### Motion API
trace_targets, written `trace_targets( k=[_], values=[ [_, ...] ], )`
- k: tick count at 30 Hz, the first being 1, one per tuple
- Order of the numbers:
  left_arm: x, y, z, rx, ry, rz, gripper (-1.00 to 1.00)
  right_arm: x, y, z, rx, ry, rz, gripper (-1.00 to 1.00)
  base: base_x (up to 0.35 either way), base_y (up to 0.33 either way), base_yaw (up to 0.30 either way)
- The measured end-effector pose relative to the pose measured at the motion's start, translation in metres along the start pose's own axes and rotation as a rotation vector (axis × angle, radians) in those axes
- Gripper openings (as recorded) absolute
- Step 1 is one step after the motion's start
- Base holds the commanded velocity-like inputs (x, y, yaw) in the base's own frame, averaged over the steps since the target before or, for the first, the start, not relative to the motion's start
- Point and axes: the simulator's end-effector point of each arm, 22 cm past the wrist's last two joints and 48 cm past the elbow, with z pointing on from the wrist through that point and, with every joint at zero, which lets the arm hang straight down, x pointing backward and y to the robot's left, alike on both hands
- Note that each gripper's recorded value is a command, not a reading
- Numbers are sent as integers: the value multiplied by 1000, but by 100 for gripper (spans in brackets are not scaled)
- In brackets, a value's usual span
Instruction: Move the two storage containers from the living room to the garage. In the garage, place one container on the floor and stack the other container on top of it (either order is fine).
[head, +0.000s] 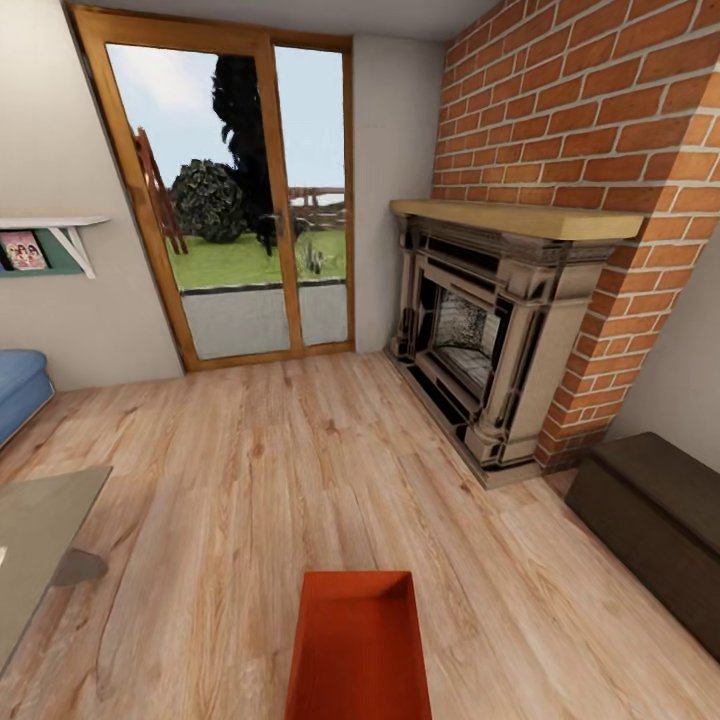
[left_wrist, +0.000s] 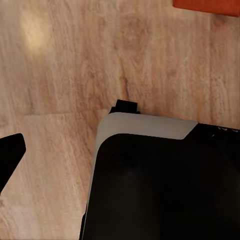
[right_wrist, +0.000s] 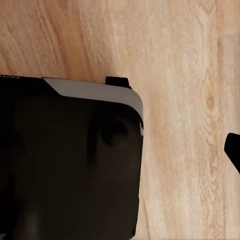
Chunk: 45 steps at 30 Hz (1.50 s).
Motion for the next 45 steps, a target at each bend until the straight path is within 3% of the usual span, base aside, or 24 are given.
trace_targets(
  k=[8,45],
  values=[
    [1,1,0,-5,4,-40,100,0,0,0,0,0,0,100,51,0,0],
    [2,2,0,-8,8,-43,100,0,-8,1,9,-2,-9,100,1,0,0]
  ],
)
